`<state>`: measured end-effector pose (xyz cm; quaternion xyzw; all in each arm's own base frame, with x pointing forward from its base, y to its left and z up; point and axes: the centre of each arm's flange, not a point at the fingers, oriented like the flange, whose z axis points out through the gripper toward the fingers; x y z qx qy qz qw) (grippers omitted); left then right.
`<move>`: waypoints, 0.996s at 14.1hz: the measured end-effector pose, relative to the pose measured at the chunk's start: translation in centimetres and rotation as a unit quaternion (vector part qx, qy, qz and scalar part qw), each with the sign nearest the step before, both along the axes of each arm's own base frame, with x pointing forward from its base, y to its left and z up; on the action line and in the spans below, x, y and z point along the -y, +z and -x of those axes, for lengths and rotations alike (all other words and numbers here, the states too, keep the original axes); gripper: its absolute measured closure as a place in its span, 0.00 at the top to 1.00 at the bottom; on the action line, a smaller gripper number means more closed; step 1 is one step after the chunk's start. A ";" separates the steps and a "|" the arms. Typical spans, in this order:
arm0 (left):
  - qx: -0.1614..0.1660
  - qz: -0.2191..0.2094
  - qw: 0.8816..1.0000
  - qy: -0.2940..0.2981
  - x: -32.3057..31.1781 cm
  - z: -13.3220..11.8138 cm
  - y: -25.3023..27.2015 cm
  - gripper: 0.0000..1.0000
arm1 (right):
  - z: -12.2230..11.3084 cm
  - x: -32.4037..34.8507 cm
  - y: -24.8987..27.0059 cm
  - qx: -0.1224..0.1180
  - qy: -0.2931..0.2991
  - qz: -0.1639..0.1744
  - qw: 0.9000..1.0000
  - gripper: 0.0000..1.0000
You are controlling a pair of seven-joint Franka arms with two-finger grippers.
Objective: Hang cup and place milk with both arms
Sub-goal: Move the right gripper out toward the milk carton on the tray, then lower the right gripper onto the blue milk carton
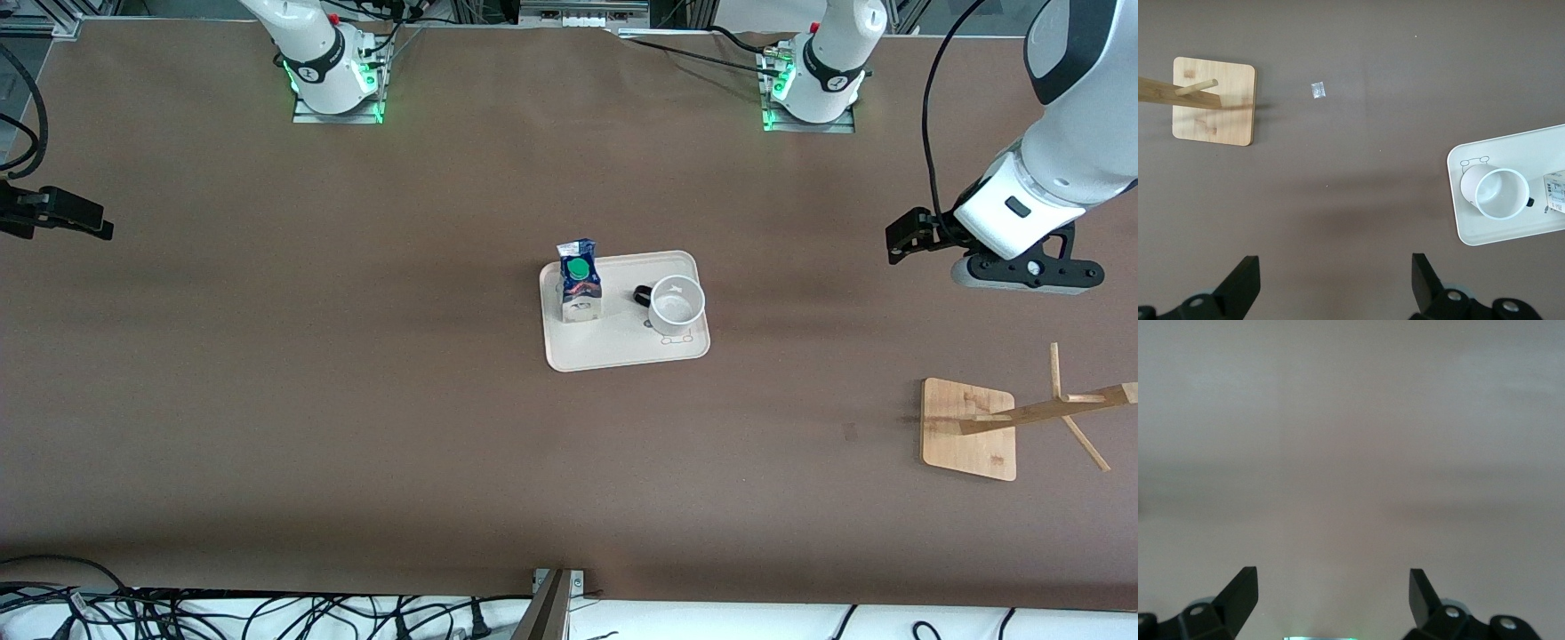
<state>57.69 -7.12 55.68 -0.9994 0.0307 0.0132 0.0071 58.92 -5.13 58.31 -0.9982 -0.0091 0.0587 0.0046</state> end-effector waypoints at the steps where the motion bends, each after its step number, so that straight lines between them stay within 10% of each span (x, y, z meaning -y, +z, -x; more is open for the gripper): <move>1: 0.000 0.000 1.000 0.000 0.0 0.0 0.0 1.00 | -0.3 -1.3 -0.8 -0.004 0.009 -0.012 1.000 1.00; 14: -0.002 0.000 1.000 0.000 0.0 0.0 0.0 1.00 | -1.5 -27.8 -9.2 0.008 0.114 0.000 0.993 1.00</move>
